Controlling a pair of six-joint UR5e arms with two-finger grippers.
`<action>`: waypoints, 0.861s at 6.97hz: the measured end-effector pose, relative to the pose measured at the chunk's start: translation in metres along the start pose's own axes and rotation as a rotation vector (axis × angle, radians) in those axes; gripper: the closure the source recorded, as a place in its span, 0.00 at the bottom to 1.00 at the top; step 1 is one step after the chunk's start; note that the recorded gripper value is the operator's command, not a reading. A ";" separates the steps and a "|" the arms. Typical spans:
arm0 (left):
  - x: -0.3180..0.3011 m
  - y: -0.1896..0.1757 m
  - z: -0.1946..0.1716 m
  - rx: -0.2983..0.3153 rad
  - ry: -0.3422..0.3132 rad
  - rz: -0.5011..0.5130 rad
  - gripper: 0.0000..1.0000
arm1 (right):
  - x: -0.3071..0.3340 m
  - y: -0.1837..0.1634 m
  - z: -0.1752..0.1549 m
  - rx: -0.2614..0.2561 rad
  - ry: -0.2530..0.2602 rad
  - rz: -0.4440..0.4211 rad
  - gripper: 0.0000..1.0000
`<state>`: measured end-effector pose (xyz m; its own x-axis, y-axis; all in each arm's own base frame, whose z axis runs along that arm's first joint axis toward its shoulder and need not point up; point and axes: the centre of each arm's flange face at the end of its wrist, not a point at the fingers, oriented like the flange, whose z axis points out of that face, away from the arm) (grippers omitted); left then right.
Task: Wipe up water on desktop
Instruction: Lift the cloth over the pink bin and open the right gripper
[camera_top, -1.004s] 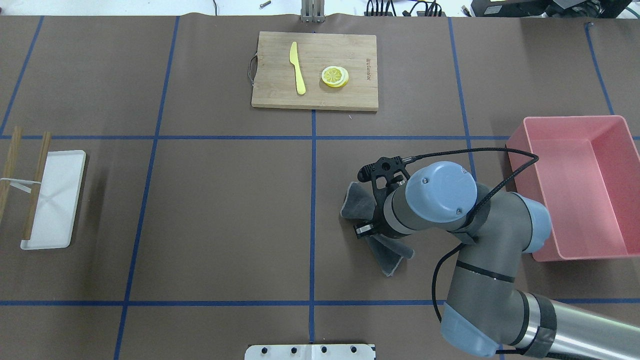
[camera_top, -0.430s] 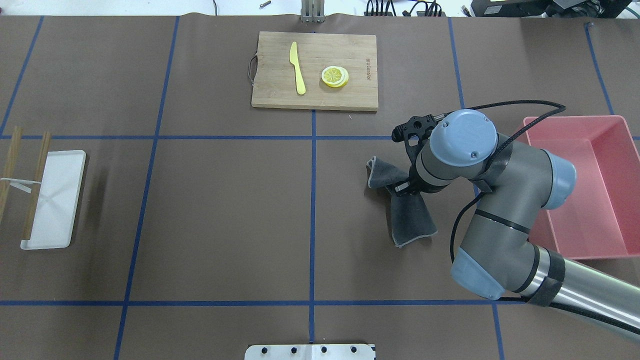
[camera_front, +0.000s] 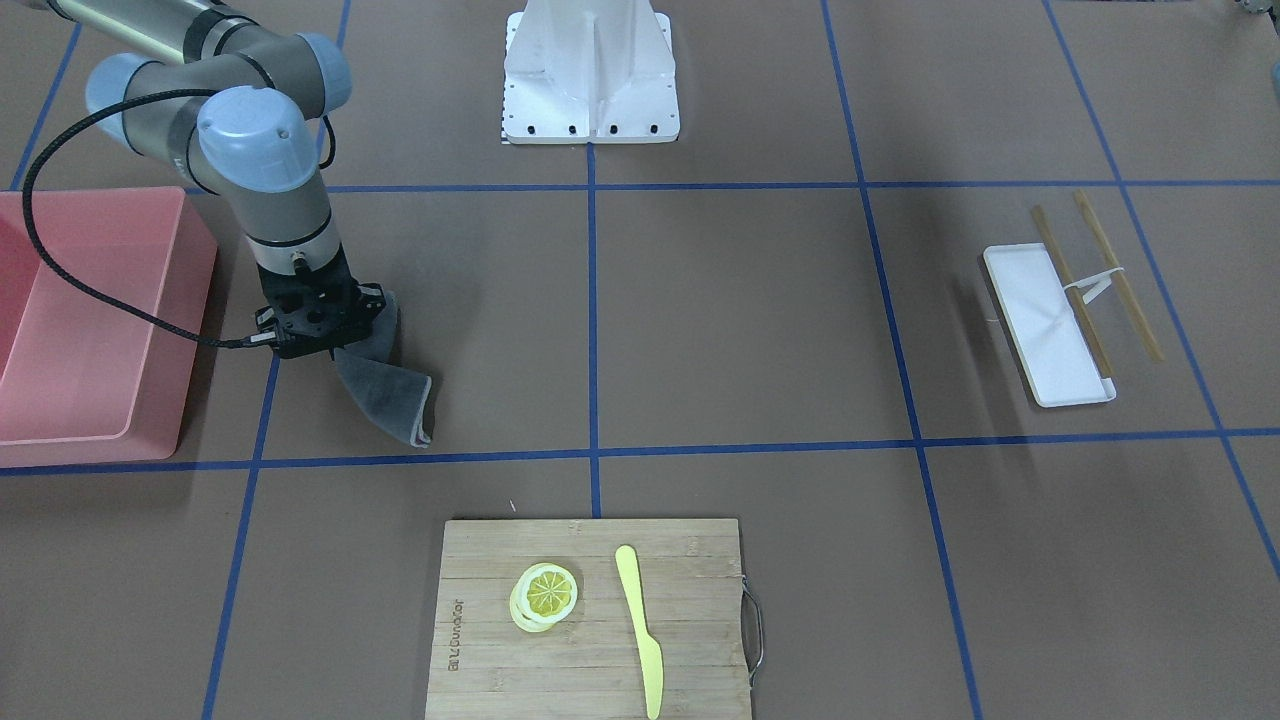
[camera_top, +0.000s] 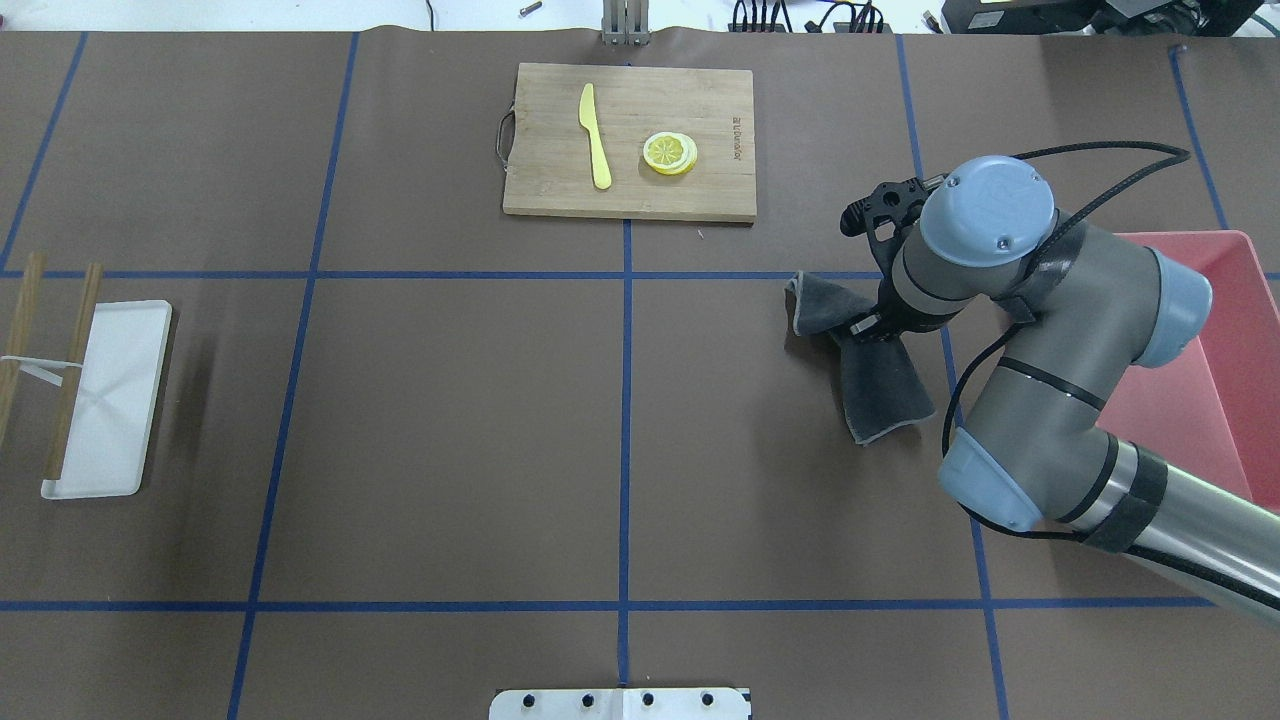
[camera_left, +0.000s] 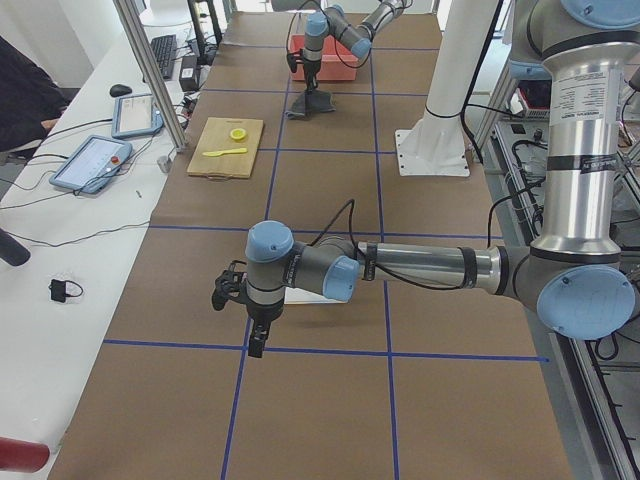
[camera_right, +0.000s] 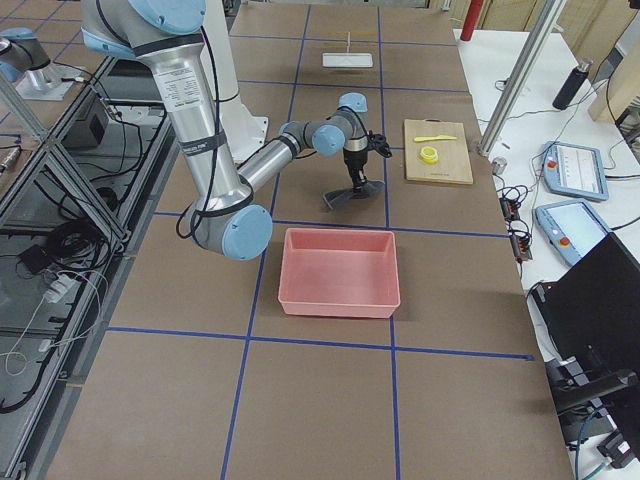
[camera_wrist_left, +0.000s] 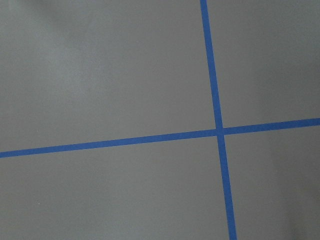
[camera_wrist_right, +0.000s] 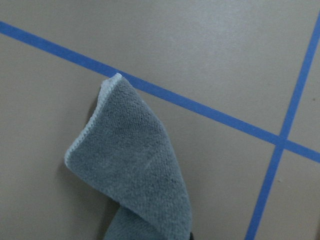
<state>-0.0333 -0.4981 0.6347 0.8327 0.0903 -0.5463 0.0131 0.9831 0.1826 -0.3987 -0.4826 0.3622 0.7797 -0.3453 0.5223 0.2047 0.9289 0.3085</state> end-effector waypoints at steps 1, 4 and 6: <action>-0.001 0.001 0.000 -0.001 0.000 -0.001 0.01 | 0.023 -0.003 -0.003 -0.002 0.008 -0.010 1.00; -0.002 0.002 0.002 -0.006 -0.001 -0.005 0.01 | 0.087 -0.020 -0.074 0.050 -0.038 0.035 1.00; -0.002 0.002 0.003 -0.007 -0.001 -0.005 0.01 | 0.119 -0.014 -0.160 0.129 -0.071 0.084 1.00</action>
<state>-0.0337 -0.4965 0.6390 0.8332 0.0856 -0.5463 0.0131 0.9846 0.1742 -0.2142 -0.5148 0.2927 0.7464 -0.2797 0.6039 0.0593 0.9317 0.3582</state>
